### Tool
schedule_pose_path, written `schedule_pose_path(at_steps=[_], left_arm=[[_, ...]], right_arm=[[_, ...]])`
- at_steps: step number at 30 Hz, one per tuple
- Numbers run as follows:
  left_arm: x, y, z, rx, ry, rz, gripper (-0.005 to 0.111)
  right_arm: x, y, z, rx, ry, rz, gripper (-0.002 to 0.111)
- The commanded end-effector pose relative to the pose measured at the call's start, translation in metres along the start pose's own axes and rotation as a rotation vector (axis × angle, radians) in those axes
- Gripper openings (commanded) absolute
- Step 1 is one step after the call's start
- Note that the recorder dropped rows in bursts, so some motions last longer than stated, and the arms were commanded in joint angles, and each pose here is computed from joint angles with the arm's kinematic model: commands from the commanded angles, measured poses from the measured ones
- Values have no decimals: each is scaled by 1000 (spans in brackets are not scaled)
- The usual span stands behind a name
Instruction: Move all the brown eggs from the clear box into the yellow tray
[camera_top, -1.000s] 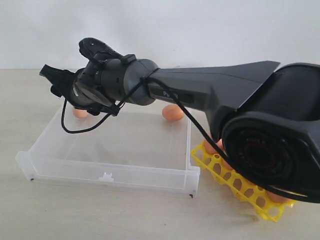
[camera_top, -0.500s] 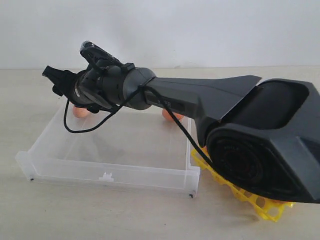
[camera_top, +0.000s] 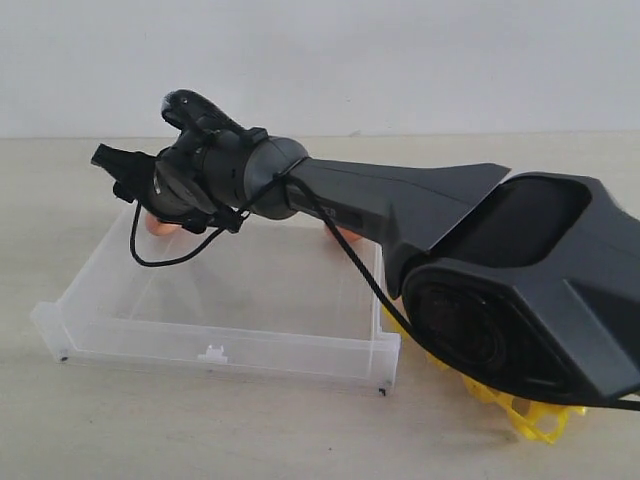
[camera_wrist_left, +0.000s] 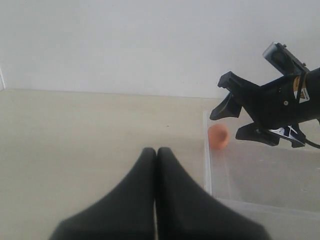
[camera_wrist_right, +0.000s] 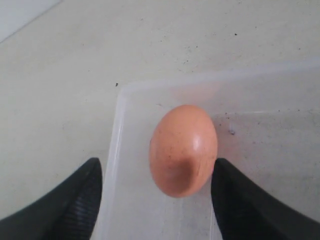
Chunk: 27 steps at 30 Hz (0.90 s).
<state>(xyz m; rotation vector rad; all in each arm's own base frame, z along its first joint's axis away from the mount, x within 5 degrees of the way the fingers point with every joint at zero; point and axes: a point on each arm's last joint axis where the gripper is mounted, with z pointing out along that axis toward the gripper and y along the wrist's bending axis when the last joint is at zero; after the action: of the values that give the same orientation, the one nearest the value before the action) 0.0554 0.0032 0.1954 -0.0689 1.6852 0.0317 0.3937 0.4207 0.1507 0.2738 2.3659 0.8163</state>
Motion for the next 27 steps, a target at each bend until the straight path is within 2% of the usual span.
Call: schedule_pose_path(at_steps=[1, 12, 27], left_arm=[[1, 0, 0, -1, 0, 4, -4], [1, 0, 0, -1, 0, 4, -4], [1, 0, 0, -1, 0, 4, -4]], right_arm=[[-7, -5, 2, 1, -11, -4, 61], [-4, -4, 8, -48, -22, -27, 61], [4, -13, 19, -35, -2, -34, 61]])
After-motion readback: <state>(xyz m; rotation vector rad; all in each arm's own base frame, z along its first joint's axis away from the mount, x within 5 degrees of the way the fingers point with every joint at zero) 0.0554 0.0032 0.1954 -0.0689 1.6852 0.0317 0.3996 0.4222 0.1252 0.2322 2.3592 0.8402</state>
